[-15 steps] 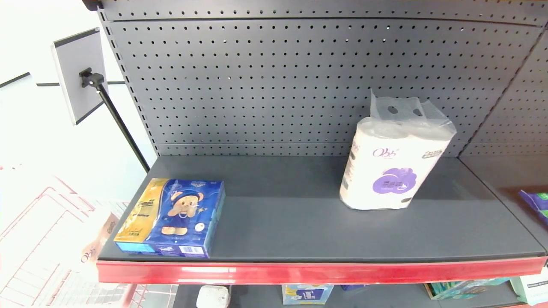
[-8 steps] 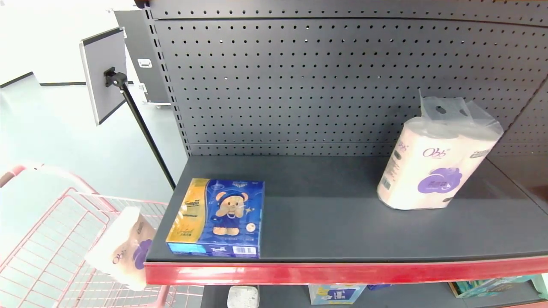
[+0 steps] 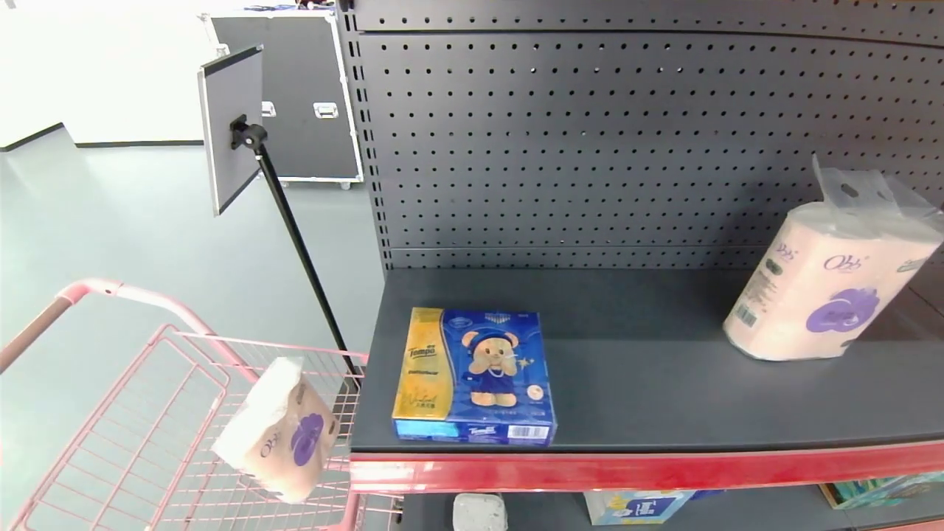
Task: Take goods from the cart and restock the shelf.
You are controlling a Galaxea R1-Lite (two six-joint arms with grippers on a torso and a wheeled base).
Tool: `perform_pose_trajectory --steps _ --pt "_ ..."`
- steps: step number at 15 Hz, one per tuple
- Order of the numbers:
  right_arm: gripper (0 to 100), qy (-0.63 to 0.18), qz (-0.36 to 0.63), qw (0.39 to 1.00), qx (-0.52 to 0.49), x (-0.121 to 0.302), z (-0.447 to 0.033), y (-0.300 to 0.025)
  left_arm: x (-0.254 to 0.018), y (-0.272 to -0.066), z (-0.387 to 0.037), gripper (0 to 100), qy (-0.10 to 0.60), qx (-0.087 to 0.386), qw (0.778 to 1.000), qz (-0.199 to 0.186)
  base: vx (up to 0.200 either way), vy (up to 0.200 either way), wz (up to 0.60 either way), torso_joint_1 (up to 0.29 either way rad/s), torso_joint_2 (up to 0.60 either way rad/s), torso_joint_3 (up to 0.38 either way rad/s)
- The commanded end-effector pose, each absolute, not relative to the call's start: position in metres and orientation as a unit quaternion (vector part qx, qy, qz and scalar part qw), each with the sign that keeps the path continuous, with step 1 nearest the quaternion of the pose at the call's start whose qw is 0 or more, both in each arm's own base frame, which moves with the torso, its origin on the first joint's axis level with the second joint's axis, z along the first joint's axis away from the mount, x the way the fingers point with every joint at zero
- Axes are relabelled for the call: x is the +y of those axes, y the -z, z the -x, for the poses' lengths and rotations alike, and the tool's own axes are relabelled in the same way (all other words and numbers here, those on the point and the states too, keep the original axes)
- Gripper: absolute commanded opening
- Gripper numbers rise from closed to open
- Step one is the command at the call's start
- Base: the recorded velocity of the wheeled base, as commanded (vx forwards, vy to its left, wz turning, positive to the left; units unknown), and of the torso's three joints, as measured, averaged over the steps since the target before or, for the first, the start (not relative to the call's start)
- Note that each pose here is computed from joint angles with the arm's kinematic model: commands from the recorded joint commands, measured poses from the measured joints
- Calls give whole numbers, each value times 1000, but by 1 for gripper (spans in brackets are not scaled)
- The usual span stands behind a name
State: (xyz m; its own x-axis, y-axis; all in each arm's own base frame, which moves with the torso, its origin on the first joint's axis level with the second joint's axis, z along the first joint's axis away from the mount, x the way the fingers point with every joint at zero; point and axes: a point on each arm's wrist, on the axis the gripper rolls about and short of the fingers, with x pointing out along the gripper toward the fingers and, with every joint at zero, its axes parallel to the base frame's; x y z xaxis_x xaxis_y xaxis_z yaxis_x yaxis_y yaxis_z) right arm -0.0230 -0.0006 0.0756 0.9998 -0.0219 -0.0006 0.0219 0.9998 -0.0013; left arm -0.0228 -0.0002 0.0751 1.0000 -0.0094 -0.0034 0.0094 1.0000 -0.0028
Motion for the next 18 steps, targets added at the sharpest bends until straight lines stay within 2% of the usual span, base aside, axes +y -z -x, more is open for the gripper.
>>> perform_pose_trajectory --steps 1,3,10,16,18 --pt "100 11 1 1000 1 -1 23 -76 0 -75 23 100 5 2 1000 2 0 200 0 -2 -2 7" --pt "100 11 1 1000 1 -1 23 -76 0 -75 23 100 5 2 1000 2 0 200 0 5 2 5" --pt "100 11 1 1000 1 -1 23 -76 0 -75 23 100 5 2 1000 2 0 0 0 0 0 0" --pt "100 11 1 1000 1 -1 23 -76 0 -75 23 100 4 2 1000 2 0 200 0 5 2 -2" --pt "100 11 1 1000 1 -1 23 -76 0 -75 23 100 5 2 1000 2 0 0 0 0 0 0"
